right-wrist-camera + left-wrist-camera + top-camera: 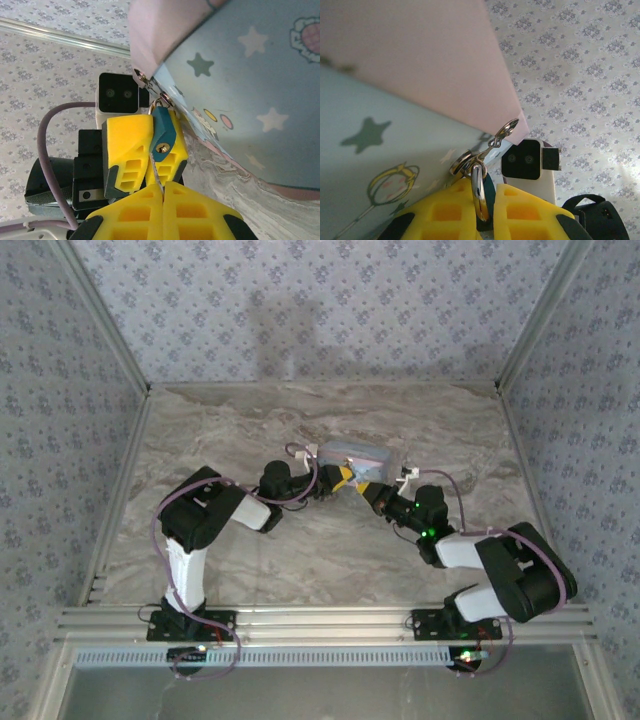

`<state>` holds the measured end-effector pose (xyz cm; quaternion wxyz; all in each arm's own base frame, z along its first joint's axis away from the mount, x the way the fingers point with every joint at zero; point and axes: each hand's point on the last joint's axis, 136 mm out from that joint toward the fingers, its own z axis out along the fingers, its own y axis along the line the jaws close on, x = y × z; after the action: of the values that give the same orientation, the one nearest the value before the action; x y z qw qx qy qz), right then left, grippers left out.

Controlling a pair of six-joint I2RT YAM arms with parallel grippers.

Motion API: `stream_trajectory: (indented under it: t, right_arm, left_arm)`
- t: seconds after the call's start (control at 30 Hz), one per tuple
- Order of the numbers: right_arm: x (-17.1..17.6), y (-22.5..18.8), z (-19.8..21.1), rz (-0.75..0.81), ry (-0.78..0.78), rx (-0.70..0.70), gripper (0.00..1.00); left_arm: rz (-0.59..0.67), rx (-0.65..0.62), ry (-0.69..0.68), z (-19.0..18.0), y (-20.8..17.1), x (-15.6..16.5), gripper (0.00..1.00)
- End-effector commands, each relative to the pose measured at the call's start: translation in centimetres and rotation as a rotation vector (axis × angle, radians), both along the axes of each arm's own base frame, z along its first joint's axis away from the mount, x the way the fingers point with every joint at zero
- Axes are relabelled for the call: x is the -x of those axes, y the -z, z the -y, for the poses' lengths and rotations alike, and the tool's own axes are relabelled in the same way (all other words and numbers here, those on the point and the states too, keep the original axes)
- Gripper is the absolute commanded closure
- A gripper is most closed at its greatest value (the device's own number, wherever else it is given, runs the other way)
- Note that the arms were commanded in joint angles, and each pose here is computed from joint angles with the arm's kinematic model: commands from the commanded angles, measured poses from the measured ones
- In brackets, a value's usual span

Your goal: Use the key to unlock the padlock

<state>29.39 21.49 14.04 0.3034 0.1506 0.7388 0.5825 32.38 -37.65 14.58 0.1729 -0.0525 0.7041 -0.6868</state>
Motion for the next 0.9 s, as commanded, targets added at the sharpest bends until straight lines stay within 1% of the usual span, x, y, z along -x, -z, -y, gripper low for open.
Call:
stream_trajectory:
  t: [0.0,0.3,0.57,0.87]
  right_arm:
    - [-0.1,-0.1,-0.1,0.013,-0.013,0.01,1.0]
    - [-0.4,0.1,-0.3,0.01,-0.019,0.006,1.0]
    - [-0.9,-0.7,-0.6,0.031,-0.022,-0.018,1.0]
    - [0.2,-0.3,-0.1,0.023,-0.019,-0.015,1.0]
  left_arm:
    - [0.154,0.113,0.023,0.5,-5.7,0.4,1.0]
    - [0.152,0.113,0.03,0.6,-5.7,0.5,1.0]
    - [0.148,0.107,0.046,1.1,-5.3,0.9,1.0]
    - [0.148,0.106,0.031,0.7,-5.3,0.4,1.0]
